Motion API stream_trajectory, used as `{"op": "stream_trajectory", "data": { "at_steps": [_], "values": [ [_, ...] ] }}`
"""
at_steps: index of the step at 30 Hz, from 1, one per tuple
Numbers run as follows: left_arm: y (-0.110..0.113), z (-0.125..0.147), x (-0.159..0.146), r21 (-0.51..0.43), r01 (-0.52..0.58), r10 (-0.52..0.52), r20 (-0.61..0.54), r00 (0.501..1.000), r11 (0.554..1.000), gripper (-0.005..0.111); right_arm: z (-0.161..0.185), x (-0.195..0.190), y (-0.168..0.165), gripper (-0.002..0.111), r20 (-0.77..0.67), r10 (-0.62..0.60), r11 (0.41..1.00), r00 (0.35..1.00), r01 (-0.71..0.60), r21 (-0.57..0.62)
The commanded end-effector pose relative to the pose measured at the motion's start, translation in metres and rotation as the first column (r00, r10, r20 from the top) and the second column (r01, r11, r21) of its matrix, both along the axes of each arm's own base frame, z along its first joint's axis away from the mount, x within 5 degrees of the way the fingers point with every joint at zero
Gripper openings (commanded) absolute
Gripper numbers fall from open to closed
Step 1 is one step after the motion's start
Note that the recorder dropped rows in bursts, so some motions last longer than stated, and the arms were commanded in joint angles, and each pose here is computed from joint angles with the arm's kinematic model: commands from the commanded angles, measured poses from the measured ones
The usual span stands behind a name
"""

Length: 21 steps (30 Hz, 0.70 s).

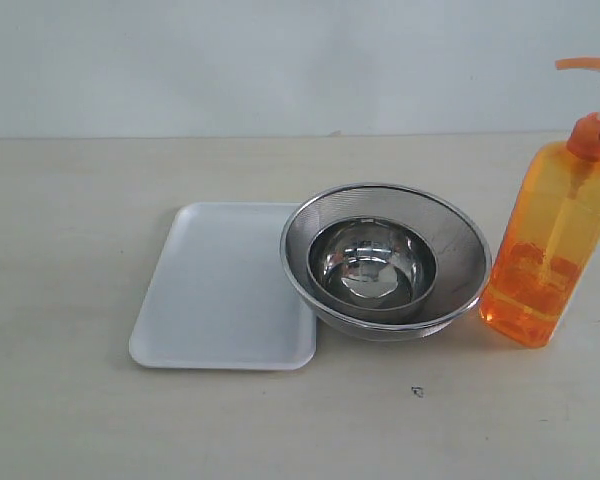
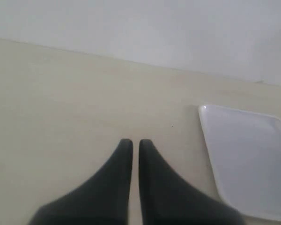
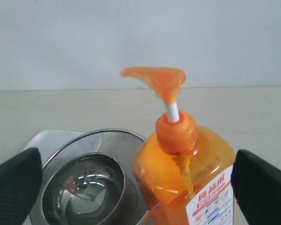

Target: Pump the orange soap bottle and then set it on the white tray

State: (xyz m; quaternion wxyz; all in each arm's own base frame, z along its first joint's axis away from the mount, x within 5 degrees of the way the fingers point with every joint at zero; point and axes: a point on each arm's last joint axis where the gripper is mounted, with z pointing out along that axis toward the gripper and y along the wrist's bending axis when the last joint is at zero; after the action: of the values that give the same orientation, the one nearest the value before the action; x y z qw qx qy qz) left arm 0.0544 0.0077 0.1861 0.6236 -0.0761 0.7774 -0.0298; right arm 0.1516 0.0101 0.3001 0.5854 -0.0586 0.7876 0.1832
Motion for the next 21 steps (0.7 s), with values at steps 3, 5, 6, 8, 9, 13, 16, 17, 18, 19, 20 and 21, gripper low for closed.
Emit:
{"op": "stream_trajectory", "data": {
  "at_steps": [3, 5, 6, 8, 9, 13, 16, 17, 18, 19, 20, 21],
  "values": [
    [0.000, 0.000, 0.000, 0.008, -0.001, 0.001, 0.004, 1.000, 1.000, 0.005, -0.016, -0.029, 0.015, 0.105, 0.007, 0.061, 0.997, 0.998, -0.061, 0.052],
    [0.000, 0.000, 0.000, 0.008, -0.001, 0.001, 0.004, 1.000, 1.000, 0.005, -0.022, -0.038, 0.020, 0.105, 0.010, 0.091, 0.994, 0.996, -0.092, 0.058],
    [0.000, 0.000, 0.000, 0.008, -0.001, 0.001, 0.004, 1.000, 1.000, 0.005, -0.025, -0.042, 0.022, 0.105, 0.009, 0.105, 0.992, 0.994, -0.106, 0.068],
    [0.000, 0.000, 0.000, 0.008, -0.001, 0.001, 0.004, 1.000, 1.000, 0.005, -0.028, -0.048, 0.027, 0.105, 0.008, 0.137, 0.987, 0.990, -0.137, 0.087],
    [0.000, 0.000, 0.000, 0.008, -0.001, 0.001, 0.004, 1.000, 1.000, 0.005, -0.028, -0.051, 0.029, 0.105, 0.006, 0.161, 0.982, 0.987, -0.161, 0.099],
    [0.000, 0.000, 0.000, 0.008, -0.001, 0.001, 0.004, 1.000, 1.000, 0.005, -0.028, -0.057, 0.036, 0.105, -0.003, 0.232, 0.964, 0.973, -0.229, 0.134],
    [0.000, 0.000, 0.000, 0.008, -0.001, 0.001, 0.004, 1.000, 1.000, 0.005, -0.028, -0.058, 0.037, 0.105, -0.004, 0.248, 0.960, 0.969, -0.246, 0.137],
    [0.000, 0.000, 0.000, 0.008, -0.001, 0.001, 0.004, 1.000, 1.000, 0.005, -0.028, -0.058, 0.037, 0.105, -0.004, 0.248, 0.960, 0.969, -0.246, 0.137],
    [0.000, 0.000, 0.000, 0.008, -0.001, 0.001, 0.004, 1.000, 1.000, 0.005, -0.027, -0.058, 0.037, 0.105, -0.003, 0.246, 0.960, 0.969, -0.244, 0.136],
    [0.000, 0.000, 0.000, 0.008, -0.001, 0.001, 0.004, 1.000, 1.000, 0.005, -0.028, -0.058, 0.037, 0.105, -0.001, 0.242, 0.962, 0.970, -0.240, 0.134],
    [0.000, 0.000, 0.000, 0.008, -0.001, 0.001, 0.004, 1.000, 1.000, 0.005, -0.028, -0.059, 0.036, 0.105, 0.004, 0.232, 0.964, 0.973, -0.231, 0.130],
    [0.000, 0.000, 0.000, 0.008, -0.001, 0.001, 0.004, 1.000, 1.000, 0.005, -0.030, -0.060, 0.036, 0.105, 0.012, 0.211, 0.970, 0.978, -0.210, 0.123]
  ]
}}
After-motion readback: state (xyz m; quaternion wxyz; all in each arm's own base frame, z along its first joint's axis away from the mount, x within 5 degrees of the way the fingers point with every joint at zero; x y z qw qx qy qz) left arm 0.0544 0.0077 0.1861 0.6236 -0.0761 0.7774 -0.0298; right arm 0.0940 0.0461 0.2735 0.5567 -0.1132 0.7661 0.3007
